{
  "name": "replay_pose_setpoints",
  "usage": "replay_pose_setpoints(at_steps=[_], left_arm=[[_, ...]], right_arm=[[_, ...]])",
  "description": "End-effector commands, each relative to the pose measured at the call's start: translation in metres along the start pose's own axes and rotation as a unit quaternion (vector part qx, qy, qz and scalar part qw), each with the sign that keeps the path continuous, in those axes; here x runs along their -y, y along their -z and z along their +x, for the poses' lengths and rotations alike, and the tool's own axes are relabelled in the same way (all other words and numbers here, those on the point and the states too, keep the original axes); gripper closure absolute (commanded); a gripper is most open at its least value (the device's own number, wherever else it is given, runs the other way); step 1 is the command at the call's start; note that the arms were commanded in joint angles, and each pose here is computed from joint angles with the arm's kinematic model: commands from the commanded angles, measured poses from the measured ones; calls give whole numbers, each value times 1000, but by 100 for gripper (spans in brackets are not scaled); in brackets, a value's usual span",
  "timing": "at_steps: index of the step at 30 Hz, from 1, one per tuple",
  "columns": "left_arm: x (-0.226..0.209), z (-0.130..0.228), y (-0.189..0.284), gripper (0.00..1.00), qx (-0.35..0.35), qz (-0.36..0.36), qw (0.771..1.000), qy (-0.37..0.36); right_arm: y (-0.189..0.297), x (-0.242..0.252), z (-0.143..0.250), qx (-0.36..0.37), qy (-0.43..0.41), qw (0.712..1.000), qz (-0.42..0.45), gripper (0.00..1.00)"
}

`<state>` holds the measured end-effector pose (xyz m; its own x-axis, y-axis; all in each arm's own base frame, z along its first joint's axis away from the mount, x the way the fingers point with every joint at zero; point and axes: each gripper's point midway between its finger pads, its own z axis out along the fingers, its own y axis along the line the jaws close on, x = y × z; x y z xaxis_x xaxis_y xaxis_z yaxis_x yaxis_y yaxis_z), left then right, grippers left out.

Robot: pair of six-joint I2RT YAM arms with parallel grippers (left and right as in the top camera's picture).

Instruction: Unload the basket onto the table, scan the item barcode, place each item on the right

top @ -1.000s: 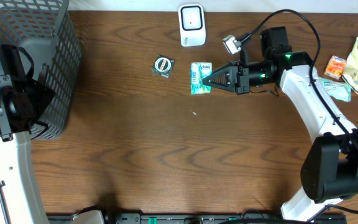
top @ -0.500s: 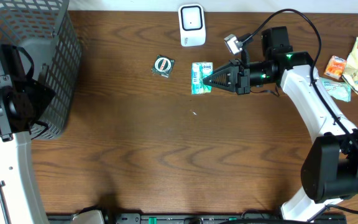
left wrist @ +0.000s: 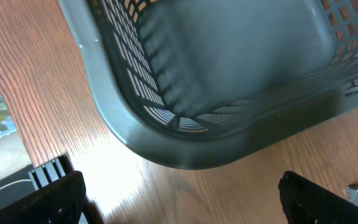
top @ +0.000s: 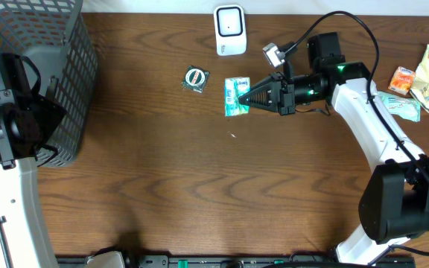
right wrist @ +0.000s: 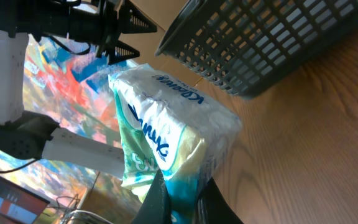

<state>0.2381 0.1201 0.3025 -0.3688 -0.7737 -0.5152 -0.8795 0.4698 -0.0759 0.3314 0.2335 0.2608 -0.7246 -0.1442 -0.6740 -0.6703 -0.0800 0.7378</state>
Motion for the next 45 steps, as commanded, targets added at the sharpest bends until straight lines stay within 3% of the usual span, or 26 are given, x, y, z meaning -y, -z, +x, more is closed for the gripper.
replay_pose_setpoints(at_steps=[1,18,39,42,45], left_arm=[[-4,-1,1,2,5,-4,1000,7],[-4,-1,1,2,5,-4,1000,7],[-4,-1,1,2,5,-4,1000,7],[-4,-1,1,3,5,-4,1000,7],[-4,-1,1,2,5,-4,1000,7]], right_arm=[[-1,-14,-3,2,21,1000,-9,99],[-3,-10,0,-5,13,1000,3,99],[0,22,20,-46,-45,993,101,99],[3,54,38,-84,-105,969,208,99],[30,103,67,-130,-166,888,409,99]])
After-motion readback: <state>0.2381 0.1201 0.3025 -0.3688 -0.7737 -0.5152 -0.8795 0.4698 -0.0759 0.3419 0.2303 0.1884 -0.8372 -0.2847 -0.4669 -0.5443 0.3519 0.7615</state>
